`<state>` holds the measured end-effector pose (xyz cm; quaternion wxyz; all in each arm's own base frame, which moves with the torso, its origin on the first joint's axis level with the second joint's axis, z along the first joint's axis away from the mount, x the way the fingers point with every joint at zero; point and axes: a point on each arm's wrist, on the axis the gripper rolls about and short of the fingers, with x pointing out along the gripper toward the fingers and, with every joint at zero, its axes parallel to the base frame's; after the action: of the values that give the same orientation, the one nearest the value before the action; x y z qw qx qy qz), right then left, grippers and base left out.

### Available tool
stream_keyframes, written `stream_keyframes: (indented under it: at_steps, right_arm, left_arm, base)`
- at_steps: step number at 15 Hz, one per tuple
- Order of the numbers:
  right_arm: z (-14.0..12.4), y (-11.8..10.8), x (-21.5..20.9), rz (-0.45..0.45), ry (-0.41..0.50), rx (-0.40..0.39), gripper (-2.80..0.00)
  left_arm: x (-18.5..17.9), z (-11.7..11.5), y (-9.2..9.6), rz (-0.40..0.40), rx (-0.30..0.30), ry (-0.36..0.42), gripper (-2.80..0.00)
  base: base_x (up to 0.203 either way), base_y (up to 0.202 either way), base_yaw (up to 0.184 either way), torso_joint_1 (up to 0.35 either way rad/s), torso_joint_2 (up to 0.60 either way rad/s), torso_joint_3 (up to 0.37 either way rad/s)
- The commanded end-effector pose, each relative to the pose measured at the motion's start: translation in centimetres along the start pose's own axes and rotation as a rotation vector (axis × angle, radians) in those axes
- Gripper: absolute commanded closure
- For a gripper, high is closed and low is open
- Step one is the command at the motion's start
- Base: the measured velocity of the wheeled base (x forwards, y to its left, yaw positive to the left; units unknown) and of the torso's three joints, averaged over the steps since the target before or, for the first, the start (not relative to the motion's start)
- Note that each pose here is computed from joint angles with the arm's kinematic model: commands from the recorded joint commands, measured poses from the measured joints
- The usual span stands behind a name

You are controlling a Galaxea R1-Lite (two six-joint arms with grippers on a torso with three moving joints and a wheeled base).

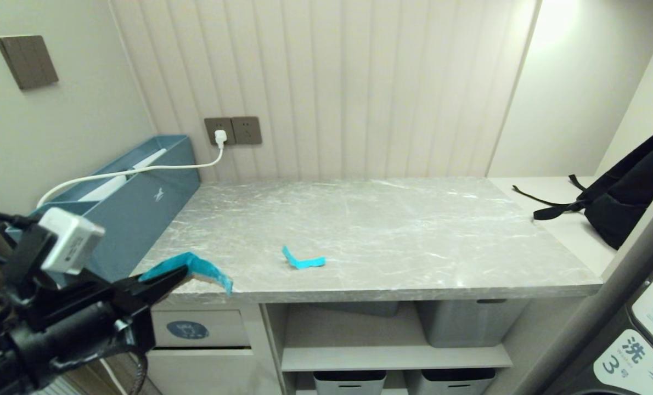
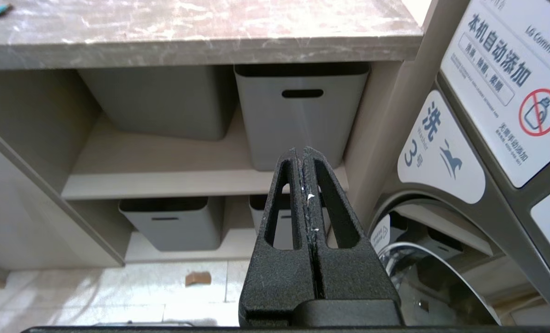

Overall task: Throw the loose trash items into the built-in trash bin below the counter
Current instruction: Put the garbage in the trash can

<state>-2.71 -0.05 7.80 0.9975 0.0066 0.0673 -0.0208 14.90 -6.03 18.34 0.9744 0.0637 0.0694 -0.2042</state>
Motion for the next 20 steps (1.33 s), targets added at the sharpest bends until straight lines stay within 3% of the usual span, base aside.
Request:
stream_keyframes:
  at_steps: [1, 7, 12, 20]
  right_arm:
    - [-0.2, 0.0, -0.2, -0.002, -0.025, 0.015, 0.00]
    - [-0.1, 0.0, -0.2, -0.002, -0.026, 0.017, 0.00]
    - [-0.1, 0.0, -0.2, -0.001, -0.026, 0.020, 0.00]
    - [-0.1, 0.0, -0.2, 0.000, -0.026, 0.017, 0.00]
  left_arm:
    - [-3.2, -0.1, 0.5, 0.064, -0.035, -0.084, 0.00]
    - [-4.5, -2.1, 3.5, 0.334, -0.240, -0.050, 0.00]
    - [-5.5, -4.2, 2.9, 0.322, -0.254, -0.002, 0.00]
    - [-6.1, -7.2, 2.2, 0.321, -0.279, 0.110, 0.00]
  base:
    - [0.000, 0.000, 0.000, 0.000, 0.00, 0.000]
    - [0.000, 0.000, 0.000, 0.000, 0.00, 0.000]
    - [0.000, 0.000, 0.000, -0.006, 0.01, 0.010]
    - [0.000, 0.000, 0.000, -0.203, 0.45, 0.238]
